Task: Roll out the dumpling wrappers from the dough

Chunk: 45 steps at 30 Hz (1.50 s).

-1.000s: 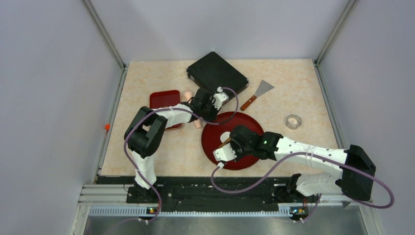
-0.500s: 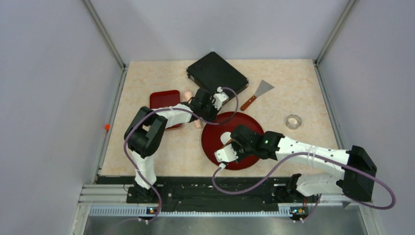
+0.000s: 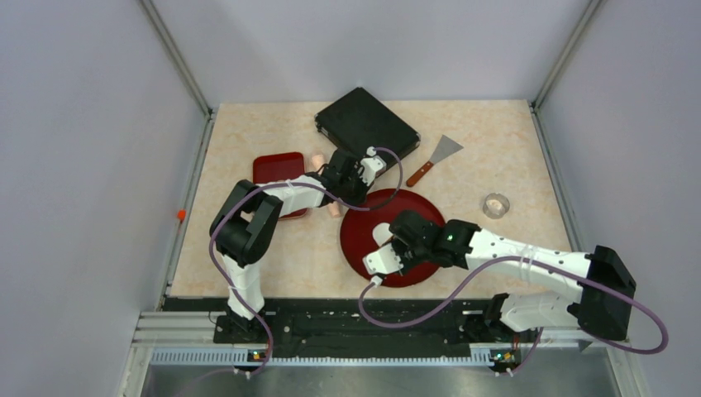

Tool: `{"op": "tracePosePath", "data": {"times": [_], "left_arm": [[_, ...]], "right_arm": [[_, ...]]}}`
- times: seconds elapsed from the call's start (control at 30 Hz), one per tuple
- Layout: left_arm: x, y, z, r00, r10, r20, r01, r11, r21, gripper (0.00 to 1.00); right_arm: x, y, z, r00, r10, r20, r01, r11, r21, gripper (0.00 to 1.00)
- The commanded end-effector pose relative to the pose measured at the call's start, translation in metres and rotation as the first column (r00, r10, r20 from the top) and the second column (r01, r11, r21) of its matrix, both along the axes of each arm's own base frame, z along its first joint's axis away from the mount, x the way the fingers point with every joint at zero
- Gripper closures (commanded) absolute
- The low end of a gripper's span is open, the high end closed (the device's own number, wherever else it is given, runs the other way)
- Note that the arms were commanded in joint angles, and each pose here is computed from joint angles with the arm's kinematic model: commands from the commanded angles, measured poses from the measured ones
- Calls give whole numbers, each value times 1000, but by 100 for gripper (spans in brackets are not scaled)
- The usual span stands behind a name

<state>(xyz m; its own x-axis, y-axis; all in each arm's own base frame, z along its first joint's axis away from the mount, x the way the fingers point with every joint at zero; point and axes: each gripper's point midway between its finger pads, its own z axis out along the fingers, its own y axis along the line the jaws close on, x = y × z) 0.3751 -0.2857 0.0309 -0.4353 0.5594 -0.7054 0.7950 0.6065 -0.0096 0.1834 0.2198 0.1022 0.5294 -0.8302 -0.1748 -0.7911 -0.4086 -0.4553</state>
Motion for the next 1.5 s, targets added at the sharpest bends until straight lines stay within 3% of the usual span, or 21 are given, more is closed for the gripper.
{"op": "tracePosePath", "data": {"times": [0.0, 1.47], "left_arm": [[-3, 15, -7, 1000, -11, 20, 9, 997, 78, 100], [-2, 15, -7, 1000, -7, 20, 5, 997, 80, 100]], "right_arm": [[-92, -69, -50, 900, -55, -432, -69, 962, -265, 100], [-116, -95, -48, 856, -117, -503, -67, 941, -333, 100]]}}
